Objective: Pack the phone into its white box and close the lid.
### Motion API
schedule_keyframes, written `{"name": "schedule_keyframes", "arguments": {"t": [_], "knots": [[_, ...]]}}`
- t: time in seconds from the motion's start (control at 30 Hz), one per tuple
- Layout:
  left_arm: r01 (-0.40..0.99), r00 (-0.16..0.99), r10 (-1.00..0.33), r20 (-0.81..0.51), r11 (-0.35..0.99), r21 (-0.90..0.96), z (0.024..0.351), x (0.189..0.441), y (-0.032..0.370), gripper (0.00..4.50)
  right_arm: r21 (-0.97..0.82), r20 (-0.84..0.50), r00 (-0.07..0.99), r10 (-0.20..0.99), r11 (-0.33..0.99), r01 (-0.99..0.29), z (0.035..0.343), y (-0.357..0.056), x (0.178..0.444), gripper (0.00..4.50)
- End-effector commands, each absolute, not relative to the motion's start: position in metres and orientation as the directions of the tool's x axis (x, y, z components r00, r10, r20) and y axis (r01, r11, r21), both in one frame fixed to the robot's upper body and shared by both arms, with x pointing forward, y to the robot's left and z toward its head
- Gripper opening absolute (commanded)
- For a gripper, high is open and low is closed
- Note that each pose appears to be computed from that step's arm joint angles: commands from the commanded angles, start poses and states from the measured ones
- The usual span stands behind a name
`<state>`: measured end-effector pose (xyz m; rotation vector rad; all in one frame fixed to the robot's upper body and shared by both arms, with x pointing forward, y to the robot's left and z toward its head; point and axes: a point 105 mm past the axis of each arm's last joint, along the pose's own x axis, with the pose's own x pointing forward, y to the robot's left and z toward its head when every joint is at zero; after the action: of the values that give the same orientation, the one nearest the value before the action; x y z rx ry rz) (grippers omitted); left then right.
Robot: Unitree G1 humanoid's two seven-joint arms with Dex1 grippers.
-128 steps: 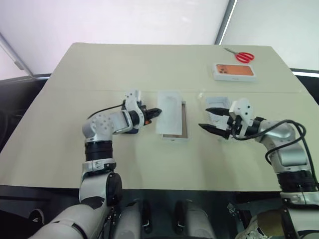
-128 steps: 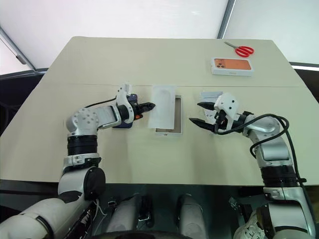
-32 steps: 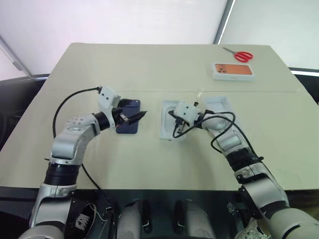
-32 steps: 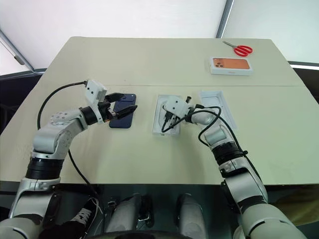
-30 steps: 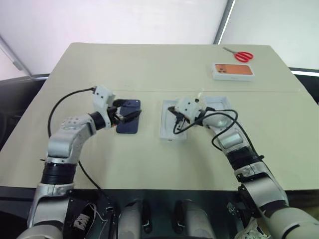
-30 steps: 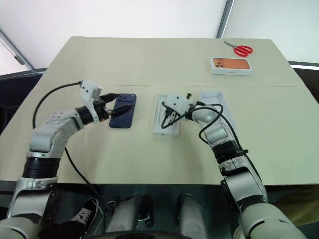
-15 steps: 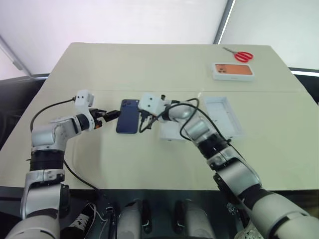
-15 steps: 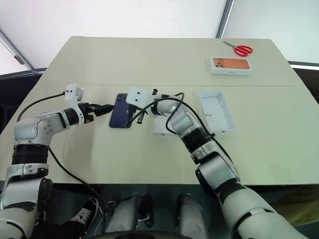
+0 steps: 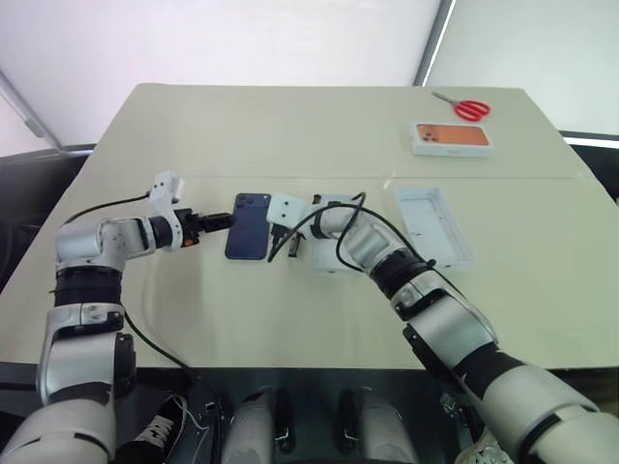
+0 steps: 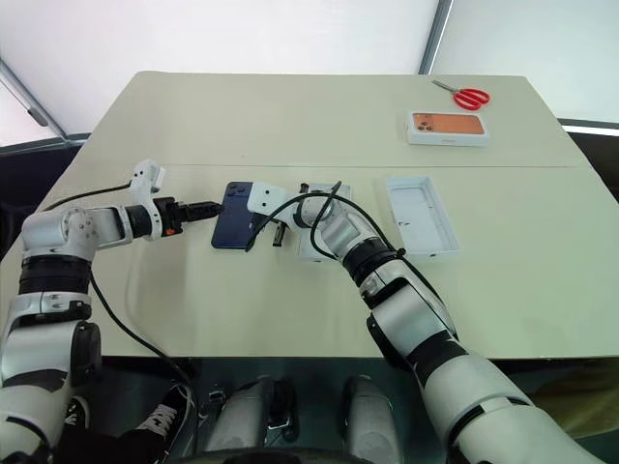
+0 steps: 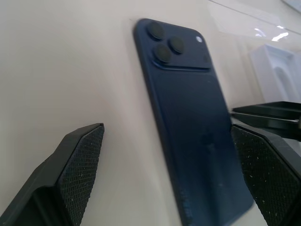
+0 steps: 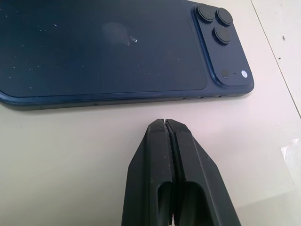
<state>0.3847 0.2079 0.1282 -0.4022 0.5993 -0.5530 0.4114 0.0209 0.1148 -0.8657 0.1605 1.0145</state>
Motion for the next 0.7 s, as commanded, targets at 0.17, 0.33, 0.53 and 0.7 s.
{"name": "schedule_keyframes", "arguments": {"t": [0.17,0.33,0.53,0.7], "knots": [[0.282,0.593,-0.623,-0.511,0.754,-0.593,0.091,0.379,0.190,4.50,-0.560,-0.464,0.533,0.708,0.231,-0.795,0.125,0.033,0.408,0.04],[0.272,0.548,-0.665,-0.508,0.716,-0.643,0.084,0.376,0.173,4.50,-0.550,-0.466,0.517,0.718,0.222,-0.805,0.123,0.037,0.405,0.04],[0.265,0.520,-0.696,-0.495,0.682,-0.682,0.084,0.377,0.152,4.50,-0.547,-0.462,0.513,0.723,0.223,-0.807,0.123,0.038,0.404,0.04],[0.263,0.512,-0.709,-0.485,0.667,-0.697,0.085,0.376,0.142,4.50,-0.546,-0.456,0.519,0.723,0.233,-0.805,0.124,0.038,0.405,0.04]]}}
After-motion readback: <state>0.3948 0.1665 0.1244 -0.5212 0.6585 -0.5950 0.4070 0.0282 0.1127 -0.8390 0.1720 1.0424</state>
